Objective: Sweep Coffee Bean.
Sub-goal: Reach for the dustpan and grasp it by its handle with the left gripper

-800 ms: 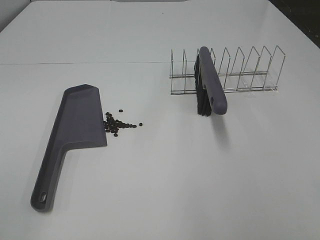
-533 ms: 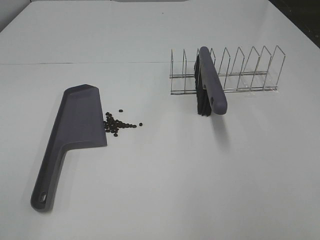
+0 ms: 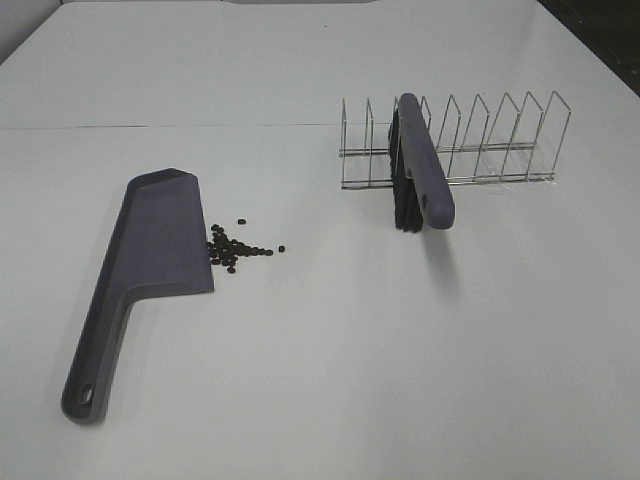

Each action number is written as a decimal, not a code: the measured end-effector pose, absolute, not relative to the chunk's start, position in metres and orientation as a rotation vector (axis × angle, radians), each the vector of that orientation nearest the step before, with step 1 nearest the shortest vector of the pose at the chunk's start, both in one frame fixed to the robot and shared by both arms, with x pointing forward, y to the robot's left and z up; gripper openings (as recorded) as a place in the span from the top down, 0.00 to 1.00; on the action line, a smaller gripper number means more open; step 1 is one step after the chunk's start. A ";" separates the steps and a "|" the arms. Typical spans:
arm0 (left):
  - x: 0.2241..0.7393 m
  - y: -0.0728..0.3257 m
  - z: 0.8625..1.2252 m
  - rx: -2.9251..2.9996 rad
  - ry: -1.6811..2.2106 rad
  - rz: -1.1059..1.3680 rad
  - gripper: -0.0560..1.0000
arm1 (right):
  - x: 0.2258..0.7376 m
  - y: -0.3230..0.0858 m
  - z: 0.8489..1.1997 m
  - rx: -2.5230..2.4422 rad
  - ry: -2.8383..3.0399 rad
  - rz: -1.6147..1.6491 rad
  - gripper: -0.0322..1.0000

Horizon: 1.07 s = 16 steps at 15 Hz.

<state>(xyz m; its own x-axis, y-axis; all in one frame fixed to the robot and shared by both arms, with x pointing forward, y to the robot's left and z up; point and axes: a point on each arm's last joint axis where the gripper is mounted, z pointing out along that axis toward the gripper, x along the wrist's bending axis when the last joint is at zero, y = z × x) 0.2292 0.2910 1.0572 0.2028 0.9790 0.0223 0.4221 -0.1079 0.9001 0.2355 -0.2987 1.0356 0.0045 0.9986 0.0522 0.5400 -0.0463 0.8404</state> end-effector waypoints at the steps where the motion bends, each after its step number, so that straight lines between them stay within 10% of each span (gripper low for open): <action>1: 0.229 0.291 1.057 1.667 1.337 0.865 0.26 | 0.235 -0.298 1.036 1.658 1.605 0.944 0.18; 16: 0.229 0.291 1.057 1.664 1.340 0.863 0.26 | 0.236 -0.304 1.036 1.636 1.577 0.857 0.20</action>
<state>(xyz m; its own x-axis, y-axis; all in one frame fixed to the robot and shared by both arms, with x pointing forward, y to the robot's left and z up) 0.2292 0.2910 1.0572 0.2015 0.9793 0.0196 0.4227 -0.1050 0.9002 0.2356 -0.3044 1.0357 0.0408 0.9991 -0.0075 0.5374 -0.0156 0.8432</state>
